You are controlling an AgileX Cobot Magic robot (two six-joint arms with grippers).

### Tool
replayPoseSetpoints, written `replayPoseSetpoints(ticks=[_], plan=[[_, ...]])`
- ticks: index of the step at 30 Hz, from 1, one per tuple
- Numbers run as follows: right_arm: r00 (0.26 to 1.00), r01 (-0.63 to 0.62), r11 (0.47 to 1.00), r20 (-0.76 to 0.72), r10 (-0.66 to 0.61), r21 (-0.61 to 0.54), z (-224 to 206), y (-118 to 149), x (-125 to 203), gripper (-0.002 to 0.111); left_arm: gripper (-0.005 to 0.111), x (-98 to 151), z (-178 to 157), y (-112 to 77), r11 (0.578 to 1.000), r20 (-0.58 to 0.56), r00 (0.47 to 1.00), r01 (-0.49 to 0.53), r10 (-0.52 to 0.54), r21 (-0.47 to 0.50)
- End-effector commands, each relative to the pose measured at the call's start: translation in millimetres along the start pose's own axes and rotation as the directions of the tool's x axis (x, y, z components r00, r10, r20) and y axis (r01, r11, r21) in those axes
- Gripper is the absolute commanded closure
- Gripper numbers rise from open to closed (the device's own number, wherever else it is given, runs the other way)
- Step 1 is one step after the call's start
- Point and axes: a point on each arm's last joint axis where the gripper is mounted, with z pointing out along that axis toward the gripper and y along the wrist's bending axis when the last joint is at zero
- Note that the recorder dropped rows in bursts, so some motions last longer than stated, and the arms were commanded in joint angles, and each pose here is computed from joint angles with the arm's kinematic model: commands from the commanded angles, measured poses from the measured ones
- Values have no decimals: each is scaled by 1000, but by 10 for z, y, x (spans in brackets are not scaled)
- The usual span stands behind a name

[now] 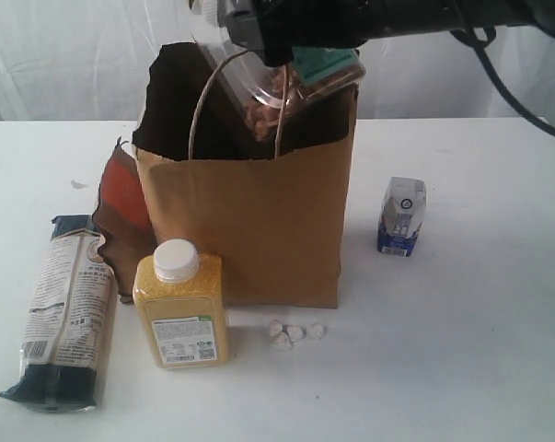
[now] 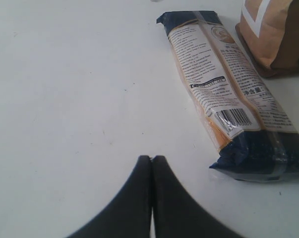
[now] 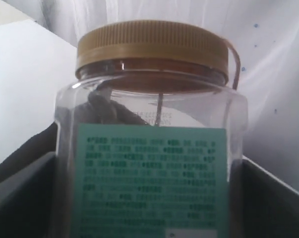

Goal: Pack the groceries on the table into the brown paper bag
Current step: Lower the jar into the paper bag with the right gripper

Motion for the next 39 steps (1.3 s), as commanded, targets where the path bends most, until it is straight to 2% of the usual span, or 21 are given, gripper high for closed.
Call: replayPoseSetpoints(ticks=[1, 4, 7, 13, 16, 19, 27, 36, 39], plan=[[988, 150, 985, -20, -152, -90, 1, 54, -150, 59, 107, 25, 8, -4, 1000, -9, 1000, 4, -4, 3], [973, 197, 965, -86, -214, -171, 83, 85, -132, 59, 107, 25, 8, -4, 1000, -9, 1000, 4, -4, 3], [964, 211, 959, -122, -236, -188, 177, 74, -71, 59, 107, 25, 8, -4, 1000, -9, 1000, 4, -4, 3], [964, 236, 963, -89, -249, -129, 211, 24, -100, 59, 107, 25, 8, -4, 1000, -9, 1000, 4, -4, 3], [942, 318, 945, -87, -324, -72, 218, -35, -110, 59, 107, 25, 8, -4, 1000, -9, 1000, 4, -4, 3], [927, 354, 933, -108, -360, -66, 232, -52, -85, 59, 107, 25, 8, -4, 1000, -9, 1000, 4, -4, 3], [922, 360, 930, -125, -368, -77, 260, -53, -51, 34, 107, 25, 8, -4, 1000, -9, 1000, 4, -4, 3], [921, 359, 929, -131, -368, -85, 259, -48, -44, 34, 107, 25, 8, -4, 1000, -9, 1000, 4, -4, 3], [934, 322, 943, -137, -331, -83, 258, -46, -40, 34, 107, 25, 8, -4, 1000, -9, 1000, 4, -4, 3]])
